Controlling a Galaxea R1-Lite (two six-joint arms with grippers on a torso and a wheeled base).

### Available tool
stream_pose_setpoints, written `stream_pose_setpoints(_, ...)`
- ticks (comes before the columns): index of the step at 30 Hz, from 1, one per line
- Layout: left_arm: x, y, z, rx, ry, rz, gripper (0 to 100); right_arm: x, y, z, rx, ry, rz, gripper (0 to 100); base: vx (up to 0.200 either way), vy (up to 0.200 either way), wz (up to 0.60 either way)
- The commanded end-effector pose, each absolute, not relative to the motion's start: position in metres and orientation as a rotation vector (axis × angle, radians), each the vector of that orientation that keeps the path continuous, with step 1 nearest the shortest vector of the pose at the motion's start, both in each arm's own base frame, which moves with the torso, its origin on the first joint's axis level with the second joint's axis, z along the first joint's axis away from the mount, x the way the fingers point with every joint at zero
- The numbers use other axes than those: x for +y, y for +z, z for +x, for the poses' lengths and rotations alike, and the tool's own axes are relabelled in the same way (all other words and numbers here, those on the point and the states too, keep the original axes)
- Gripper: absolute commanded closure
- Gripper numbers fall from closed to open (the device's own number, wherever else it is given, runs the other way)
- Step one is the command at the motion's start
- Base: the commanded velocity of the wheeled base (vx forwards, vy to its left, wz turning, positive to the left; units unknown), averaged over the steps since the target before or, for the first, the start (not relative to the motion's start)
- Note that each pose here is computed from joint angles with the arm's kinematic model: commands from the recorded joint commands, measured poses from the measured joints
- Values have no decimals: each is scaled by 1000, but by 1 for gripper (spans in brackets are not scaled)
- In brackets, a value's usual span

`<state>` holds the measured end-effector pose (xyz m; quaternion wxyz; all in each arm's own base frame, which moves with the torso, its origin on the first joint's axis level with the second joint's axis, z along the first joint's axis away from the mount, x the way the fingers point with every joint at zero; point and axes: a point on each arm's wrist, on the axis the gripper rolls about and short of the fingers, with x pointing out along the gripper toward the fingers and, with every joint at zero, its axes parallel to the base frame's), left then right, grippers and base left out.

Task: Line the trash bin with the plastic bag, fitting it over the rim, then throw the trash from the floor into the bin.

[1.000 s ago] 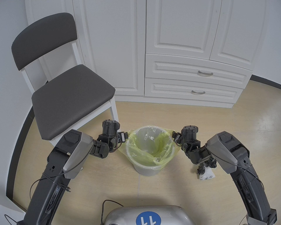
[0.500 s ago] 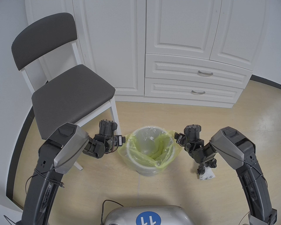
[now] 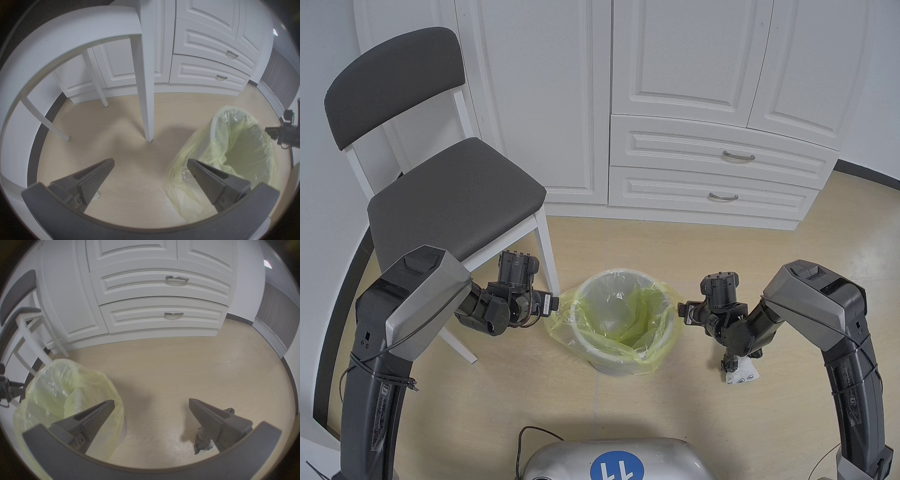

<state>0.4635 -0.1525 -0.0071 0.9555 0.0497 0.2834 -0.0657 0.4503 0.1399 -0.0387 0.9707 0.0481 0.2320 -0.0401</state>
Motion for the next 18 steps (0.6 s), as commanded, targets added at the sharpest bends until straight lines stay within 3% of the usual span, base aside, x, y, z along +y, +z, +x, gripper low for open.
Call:
stream_pose_setpoints(1,-153,1,460,570,-142,99,0,144,-46,437,529,-25,77,0,0,0,0)
stream_pose_setpoints(10,-154,-3,456,557,-150,99,0,140,-64,433,665,25,66,0,0,0,0)
stream_pose_setpoints(18,-155,13,445,556,-207,85,0,136,-63,431,688,16,56,0,0,0,0)
